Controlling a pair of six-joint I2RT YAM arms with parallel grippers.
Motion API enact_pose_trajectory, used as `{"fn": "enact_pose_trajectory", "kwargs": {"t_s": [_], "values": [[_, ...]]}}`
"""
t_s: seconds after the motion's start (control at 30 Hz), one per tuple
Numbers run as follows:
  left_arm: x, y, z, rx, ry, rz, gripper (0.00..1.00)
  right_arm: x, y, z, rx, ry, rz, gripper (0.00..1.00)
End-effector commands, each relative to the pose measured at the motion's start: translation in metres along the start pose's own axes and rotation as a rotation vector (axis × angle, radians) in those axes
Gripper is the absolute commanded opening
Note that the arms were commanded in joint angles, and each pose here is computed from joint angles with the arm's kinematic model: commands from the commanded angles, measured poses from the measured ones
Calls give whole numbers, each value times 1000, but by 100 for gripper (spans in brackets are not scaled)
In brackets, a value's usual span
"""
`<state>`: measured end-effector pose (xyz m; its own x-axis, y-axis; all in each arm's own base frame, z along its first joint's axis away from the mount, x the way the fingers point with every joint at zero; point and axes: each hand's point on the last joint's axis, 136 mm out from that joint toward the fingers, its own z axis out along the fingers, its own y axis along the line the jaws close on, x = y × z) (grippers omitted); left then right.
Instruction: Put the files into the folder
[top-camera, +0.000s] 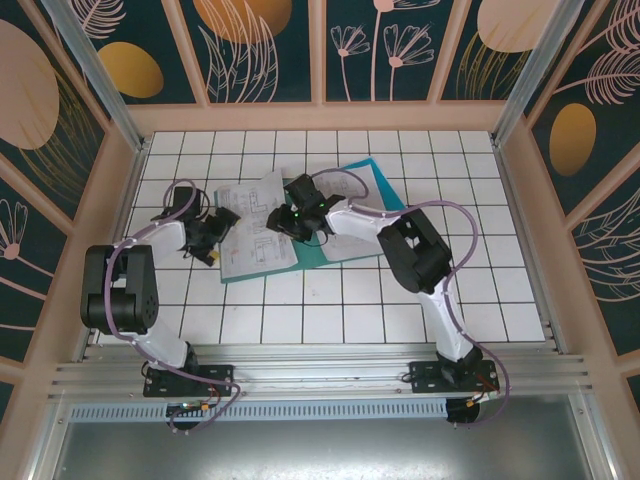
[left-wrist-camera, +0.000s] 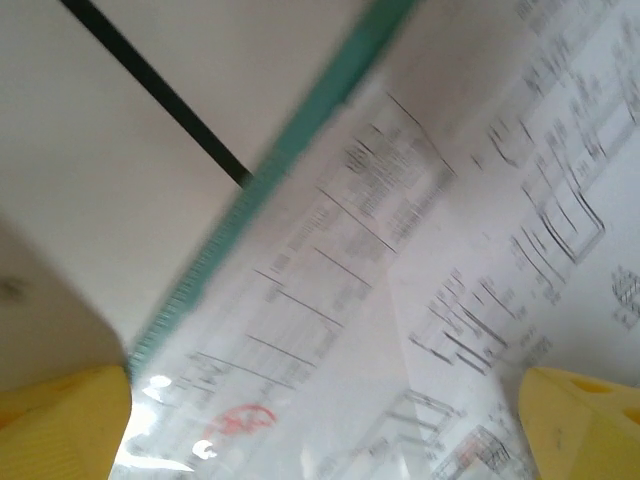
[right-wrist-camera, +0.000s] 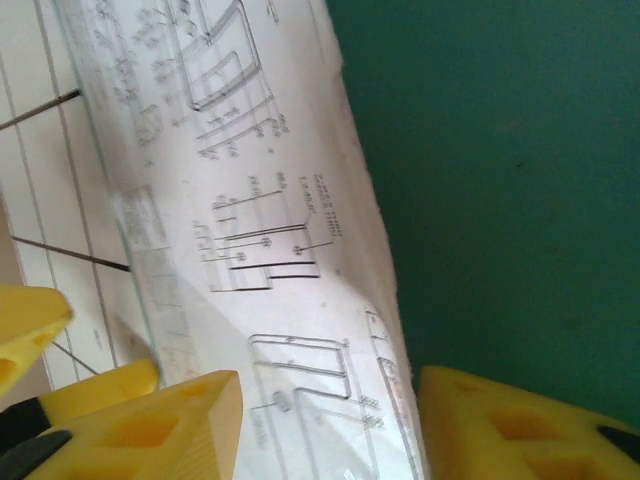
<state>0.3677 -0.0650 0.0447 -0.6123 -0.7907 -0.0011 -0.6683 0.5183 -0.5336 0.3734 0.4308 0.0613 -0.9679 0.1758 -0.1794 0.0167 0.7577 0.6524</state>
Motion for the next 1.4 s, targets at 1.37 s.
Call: {"fn": "enact_pose_trajectory", "kwargs": {"t_s": [1.37], "values": [[102,-33,45,68,227,118,95,-33,-57,-33,244,-21,318,65]]}}
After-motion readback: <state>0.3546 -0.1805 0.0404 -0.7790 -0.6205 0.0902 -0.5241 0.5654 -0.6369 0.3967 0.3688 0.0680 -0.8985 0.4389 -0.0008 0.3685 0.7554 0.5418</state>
